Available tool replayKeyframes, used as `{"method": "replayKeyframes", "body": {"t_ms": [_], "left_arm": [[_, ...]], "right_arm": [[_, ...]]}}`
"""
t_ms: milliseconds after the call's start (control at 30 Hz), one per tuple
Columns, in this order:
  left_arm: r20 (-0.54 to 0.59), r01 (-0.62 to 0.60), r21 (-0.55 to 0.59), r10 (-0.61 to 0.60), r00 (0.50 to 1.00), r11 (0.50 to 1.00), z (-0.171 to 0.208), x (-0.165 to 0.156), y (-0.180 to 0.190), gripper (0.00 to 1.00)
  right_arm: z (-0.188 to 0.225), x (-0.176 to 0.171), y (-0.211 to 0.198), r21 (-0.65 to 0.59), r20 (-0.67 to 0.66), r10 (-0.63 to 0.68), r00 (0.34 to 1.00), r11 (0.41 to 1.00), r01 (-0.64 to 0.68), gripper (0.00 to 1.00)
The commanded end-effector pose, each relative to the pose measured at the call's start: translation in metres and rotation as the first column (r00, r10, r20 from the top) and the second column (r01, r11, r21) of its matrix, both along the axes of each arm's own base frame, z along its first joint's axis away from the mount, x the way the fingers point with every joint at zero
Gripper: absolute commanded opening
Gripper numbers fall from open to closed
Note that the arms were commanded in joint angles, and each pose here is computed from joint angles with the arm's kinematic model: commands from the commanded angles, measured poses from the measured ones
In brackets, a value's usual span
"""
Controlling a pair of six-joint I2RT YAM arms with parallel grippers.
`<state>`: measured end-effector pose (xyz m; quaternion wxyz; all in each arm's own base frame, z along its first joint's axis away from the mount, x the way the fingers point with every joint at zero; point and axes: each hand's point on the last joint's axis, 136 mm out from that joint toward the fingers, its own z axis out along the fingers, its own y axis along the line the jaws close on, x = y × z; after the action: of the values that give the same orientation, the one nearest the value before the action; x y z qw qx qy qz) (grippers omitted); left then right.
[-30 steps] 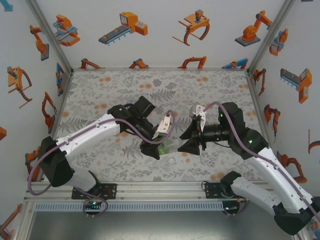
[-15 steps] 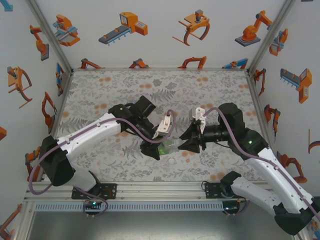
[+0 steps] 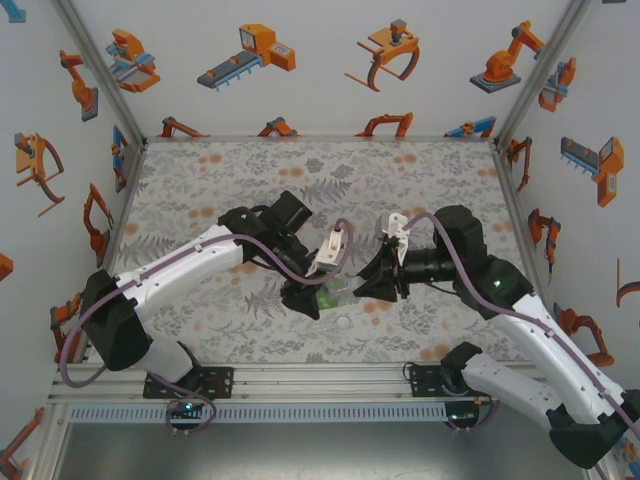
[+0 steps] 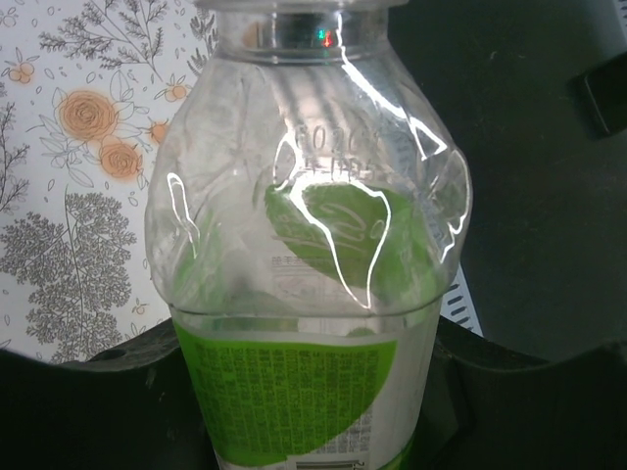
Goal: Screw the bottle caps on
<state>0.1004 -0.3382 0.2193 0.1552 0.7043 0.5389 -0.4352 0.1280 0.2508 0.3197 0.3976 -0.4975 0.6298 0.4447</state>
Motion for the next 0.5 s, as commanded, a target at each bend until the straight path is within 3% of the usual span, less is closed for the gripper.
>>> {"method": "replayKeyframes", "body": {"t_ms": [0,100,233,367,467], "left_arm": [[0.069,-0.005,-0.055,0.009,0.998,0.998,0.010,0.009,-0.007,0.00],[0.148,-0.064,-0.077,0.075,0.986,0.995,0.007,0.024,-0.012,0.00],[0.280,-0.180,-0.144,0.215,0.936,0.973,0.007,0.054,-0.018,0.00],[0.394,-0.301,-0.244,0.378,0.838,0.922,0.014,0.085,-0.023,0.00],[0.448,-0.345,-0.316,0.460,0.767,0.884,0.019,0.101,-0.023,0.00]], "right_arm": [[-0.005,0.034,0.001,0.024,-0.199,-0.225,0.954,0.972,0.235,0.00],[-0.018,0.061,-0.005,-0.010,-0.456,-0.407,0.791,0.892,0.453,0.00],[-0.040,0.078,-0.015,-0.139,-0.695,-0.522,0.494,0.772,0.621,0.00],[-0.058,0.085,-0.028,-0.294,-0.810,-0.559,0.177,0.649,0.702,0.00],[-0.063,0.090,-0.028,-0.325,-0.846,-0.528,0.069,0.614,0.719,0.00]]}}
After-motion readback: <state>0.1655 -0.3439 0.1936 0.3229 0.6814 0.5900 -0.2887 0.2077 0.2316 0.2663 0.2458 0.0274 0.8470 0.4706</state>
